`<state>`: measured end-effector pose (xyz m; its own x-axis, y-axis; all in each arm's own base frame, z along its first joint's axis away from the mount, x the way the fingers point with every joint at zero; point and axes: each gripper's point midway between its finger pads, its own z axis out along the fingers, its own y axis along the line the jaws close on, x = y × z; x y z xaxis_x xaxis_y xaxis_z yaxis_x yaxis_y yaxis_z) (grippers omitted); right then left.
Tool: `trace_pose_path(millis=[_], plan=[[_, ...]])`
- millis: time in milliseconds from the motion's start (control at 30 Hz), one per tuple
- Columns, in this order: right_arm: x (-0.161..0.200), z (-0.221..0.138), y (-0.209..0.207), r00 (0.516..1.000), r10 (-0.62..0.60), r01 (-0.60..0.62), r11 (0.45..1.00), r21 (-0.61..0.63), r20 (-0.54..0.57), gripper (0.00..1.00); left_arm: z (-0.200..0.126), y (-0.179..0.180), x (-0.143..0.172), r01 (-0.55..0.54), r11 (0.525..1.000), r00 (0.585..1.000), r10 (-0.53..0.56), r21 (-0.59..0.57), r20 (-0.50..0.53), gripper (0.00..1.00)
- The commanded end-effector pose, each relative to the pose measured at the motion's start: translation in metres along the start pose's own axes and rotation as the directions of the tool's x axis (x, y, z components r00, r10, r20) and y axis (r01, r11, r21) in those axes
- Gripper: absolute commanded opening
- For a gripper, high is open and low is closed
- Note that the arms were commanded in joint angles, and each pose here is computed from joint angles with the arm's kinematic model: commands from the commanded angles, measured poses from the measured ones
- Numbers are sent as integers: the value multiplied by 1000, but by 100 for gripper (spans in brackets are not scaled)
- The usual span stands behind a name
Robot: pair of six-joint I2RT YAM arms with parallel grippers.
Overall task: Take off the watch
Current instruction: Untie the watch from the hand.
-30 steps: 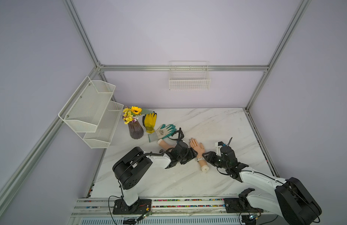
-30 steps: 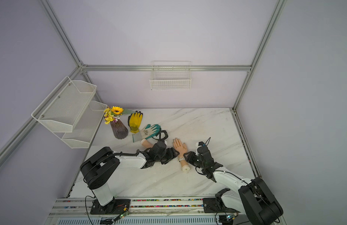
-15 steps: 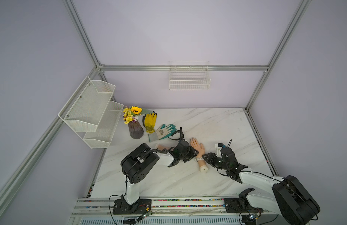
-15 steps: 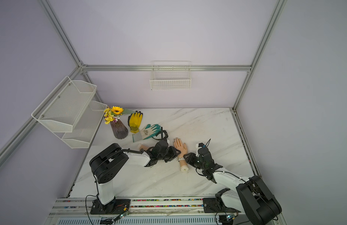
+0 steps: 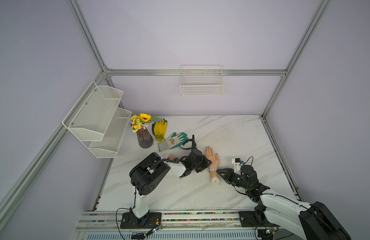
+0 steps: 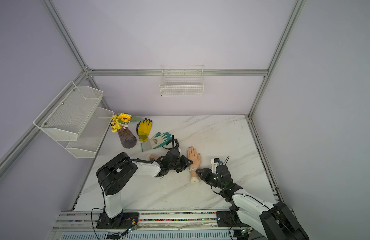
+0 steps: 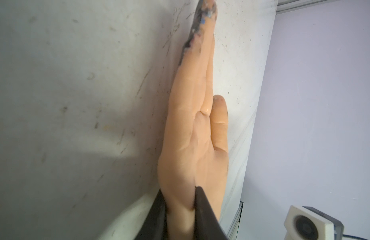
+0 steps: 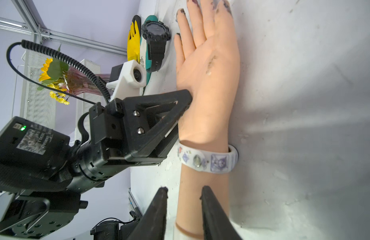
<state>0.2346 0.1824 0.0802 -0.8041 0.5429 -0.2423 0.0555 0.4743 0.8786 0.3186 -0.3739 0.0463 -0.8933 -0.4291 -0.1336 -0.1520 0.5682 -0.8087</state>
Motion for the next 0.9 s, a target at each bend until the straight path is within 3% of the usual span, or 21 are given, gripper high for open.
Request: trace_pose_path(millis=[0, 167, 533, 867], plan=[[-8, 2, 8, 999, 13, -12, 999, -29, 37, 36, 5, 14, -6, -22, 999, 999, 23, -43, 26, 11], [-17, 10, 6, 998, 25, -24, 1000, -13, 60, 36, 3, 16, -5, -25, 999, 999, 26, -44, 21, 10], [-17, 13, 26, 999, 31, -26, 994, -109, 39, 30, 2, 19, -5, -31, 998, 999, 32, -58, 25, 10], [-13, 18, 15, 998, 55, -51, 993, -110, 34, 29, 4, 17, -4, -40, 998, 999, 41, -53, 18, 10]])
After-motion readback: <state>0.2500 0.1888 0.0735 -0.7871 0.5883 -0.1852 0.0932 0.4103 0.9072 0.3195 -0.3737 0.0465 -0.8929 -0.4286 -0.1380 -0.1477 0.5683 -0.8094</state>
